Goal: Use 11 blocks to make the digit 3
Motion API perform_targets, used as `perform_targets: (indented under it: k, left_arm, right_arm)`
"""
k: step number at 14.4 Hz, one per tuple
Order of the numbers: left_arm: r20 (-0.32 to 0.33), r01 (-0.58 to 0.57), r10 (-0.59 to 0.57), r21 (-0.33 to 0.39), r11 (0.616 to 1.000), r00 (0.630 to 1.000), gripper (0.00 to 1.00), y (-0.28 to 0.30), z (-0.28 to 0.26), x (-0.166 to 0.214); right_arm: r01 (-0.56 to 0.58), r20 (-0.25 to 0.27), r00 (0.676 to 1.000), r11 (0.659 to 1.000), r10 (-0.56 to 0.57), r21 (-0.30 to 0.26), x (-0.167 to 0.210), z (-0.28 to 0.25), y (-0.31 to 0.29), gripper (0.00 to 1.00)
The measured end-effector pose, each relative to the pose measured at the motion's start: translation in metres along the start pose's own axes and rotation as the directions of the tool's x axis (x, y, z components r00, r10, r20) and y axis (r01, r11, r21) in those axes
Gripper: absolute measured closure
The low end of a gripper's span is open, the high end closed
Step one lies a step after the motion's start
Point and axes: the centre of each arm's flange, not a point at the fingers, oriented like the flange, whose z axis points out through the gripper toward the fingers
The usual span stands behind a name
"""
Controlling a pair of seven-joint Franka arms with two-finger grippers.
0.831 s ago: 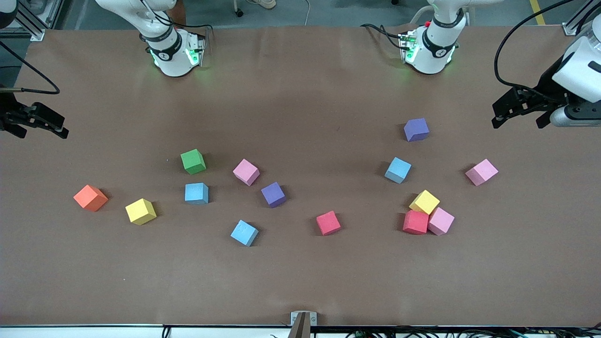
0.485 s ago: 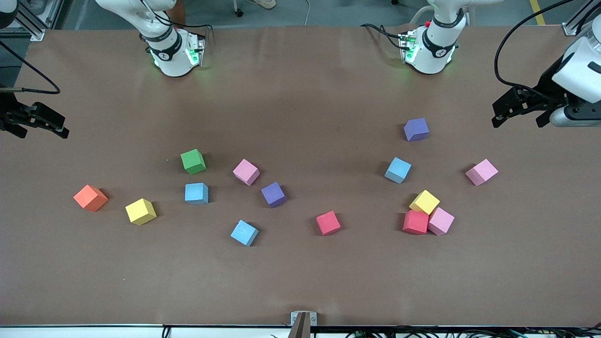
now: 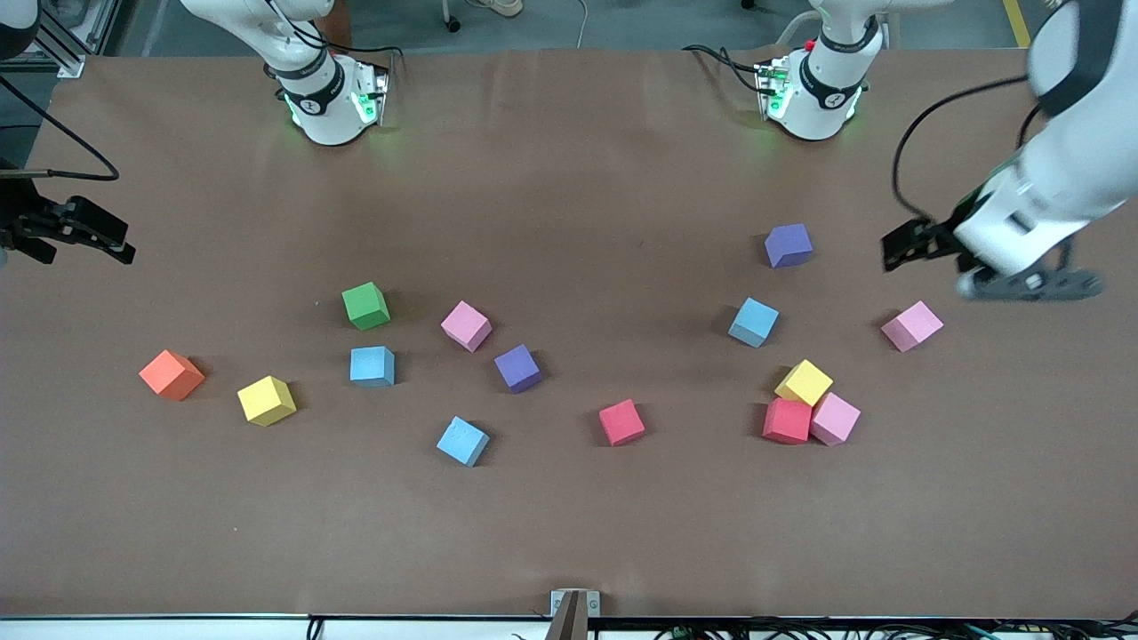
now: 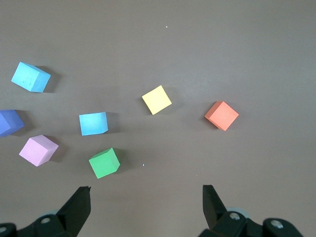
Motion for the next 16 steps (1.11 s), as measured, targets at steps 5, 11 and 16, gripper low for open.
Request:
perform_targets:
  k: [5,11,16]
  left_arm:
    - [0.030,-0.174,0.174,-0.013,0.985,0.984,0.00,0.109,0.168,0.029]
    - [0.089,-0.277,0.269,0.104,0.955,0.959,0.00,0.111,0.261,0.012]
    - [0.096,-0.328,0.317,0.133,0.935,0.943,0.00,0.131,0.299,-0.020]
  right_arm:
    - [0.029,0.045,0.999,1.000,-0.029,0.001,0.016,0.033,-0.016,0.00]
    - [0.150,0.065,0.987,0.989,-0.150,0.015,0.045,0.093,-0.098,0.00]
    - [0.119,0.097,0.988,0.993,-0.120,0.013,0.048,0.146,-0.188,0.00]
